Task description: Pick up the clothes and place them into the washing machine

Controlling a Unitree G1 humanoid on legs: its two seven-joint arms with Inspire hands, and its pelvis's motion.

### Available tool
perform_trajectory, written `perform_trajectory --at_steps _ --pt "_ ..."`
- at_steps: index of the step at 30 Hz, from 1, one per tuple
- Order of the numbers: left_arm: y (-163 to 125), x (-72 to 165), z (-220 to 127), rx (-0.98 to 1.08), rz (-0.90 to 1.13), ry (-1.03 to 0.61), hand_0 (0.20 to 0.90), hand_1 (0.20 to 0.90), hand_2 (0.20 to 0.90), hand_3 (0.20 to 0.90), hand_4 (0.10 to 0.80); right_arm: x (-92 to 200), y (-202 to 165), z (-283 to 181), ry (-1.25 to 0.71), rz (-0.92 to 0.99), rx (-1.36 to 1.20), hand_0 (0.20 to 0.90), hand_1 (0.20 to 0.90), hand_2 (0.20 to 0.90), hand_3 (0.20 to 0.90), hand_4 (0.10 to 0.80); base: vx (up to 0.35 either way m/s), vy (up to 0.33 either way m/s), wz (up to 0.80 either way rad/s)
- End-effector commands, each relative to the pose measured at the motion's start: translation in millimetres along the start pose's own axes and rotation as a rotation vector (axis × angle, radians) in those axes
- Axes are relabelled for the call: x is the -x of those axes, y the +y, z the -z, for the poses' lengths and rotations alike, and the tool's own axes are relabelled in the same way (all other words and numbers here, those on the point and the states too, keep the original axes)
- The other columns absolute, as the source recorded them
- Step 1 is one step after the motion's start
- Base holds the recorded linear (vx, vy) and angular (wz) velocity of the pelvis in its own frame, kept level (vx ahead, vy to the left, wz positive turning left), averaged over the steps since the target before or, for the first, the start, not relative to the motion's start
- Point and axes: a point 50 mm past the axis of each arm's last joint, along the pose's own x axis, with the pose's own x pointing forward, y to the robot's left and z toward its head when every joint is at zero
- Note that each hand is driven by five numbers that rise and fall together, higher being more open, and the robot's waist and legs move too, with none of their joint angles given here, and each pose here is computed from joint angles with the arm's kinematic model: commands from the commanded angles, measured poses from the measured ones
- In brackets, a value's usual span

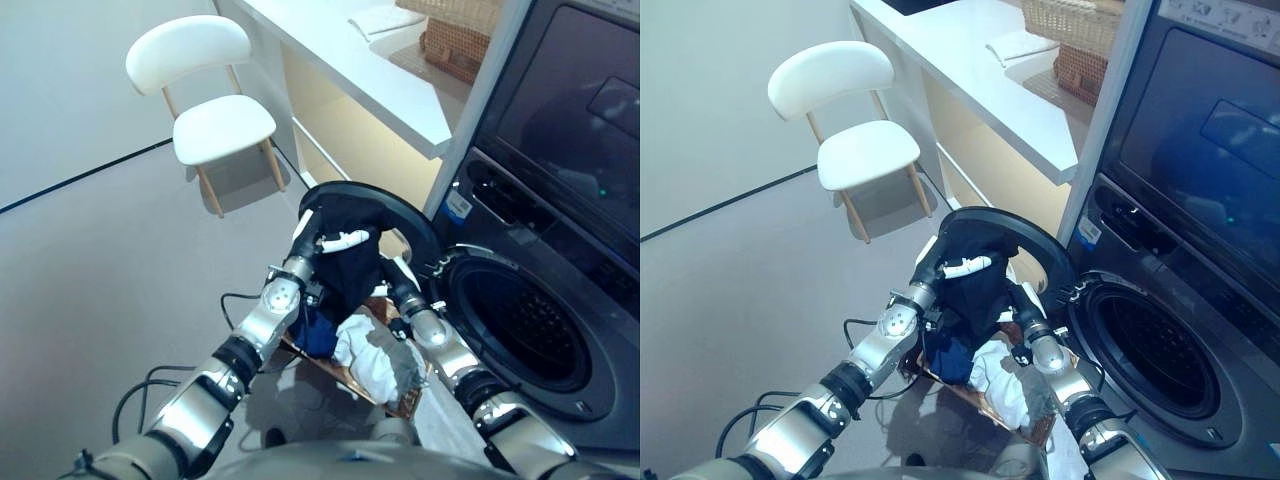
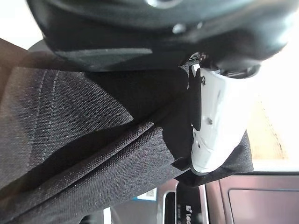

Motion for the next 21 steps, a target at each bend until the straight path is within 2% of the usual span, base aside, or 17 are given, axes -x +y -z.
perform_trajectory --at_steps 1,12,21 --pt "-17 -19 -72 0.039 0.078 -0.321 0.2 0.2 0.2 0.2 0.3 -28 5 -69 -0.25 -0.042 -0.024 0.9 0.9 0.9 0.9 0.8 -0.007 -0.005 -0.06" --pt "-19 -17 -73 0.051 0.092 -0.327 0.2 0.2 0.2 0.2 0.3 -30 16 -79 -0.282 -0.06 -0.113 0.9 0.9 0.9 0.9 0.8 -0.002 0.001 -0.02" --pt "-15 -17 -72 0.069 0.072 -0.325 0.2 0.2 0.2 0.2 0.3 -31 15 -84 -0.299 -0.016 -0.28 0.9 0.9 0.9 0.9 0.8 0.002 0.002 0.02"
